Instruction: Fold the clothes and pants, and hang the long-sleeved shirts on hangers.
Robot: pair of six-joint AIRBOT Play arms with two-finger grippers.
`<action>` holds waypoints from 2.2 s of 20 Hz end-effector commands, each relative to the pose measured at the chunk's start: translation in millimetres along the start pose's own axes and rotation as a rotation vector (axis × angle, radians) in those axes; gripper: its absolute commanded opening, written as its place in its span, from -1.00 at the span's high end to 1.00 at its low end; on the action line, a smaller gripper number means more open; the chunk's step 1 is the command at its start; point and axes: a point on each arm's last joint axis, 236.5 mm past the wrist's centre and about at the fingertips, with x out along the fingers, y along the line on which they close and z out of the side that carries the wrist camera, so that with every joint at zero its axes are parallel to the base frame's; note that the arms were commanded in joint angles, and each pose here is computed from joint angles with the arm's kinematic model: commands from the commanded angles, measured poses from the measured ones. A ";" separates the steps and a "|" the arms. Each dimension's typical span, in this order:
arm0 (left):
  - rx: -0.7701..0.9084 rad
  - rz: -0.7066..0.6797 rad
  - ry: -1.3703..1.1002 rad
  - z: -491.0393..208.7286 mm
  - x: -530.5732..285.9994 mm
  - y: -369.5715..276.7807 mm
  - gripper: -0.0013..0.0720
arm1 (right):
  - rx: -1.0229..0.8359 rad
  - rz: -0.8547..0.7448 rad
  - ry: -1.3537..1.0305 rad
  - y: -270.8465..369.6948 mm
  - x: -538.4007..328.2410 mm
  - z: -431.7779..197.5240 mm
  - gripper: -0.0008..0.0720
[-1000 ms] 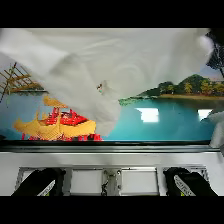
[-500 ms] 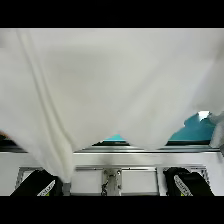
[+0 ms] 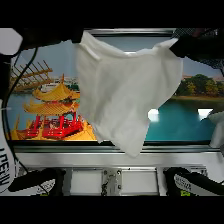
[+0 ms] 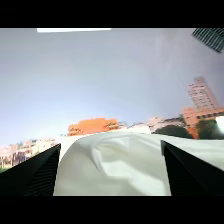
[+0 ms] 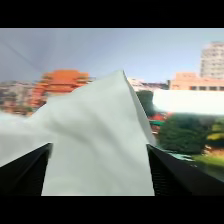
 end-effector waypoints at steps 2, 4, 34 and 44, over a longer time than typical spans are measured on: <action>-0.195 0.210 0.323 -83.6 63.5 100.5 -1.00 | 0.016 -0.153 0.114 -87.9 39.2 -22.5 -0.87; -0.229 0.270 0.458 -124.5 54.5 128.5 -1.00 | 0.023 -0.179 0.124 -103.5 23.2 -37.5 -0.87; -0.500 -0.043 0.777 -360.6 79.1 32.8 0.92 | 0.460 -0.180 0.320 -182.8 191.6 -192.6 -0.87; -0.469 0.007 0.699 -314.5 94.2 72.1 0.92 | 0.441 -0.093 0.400 -164.6 215.0 -208.3 0.92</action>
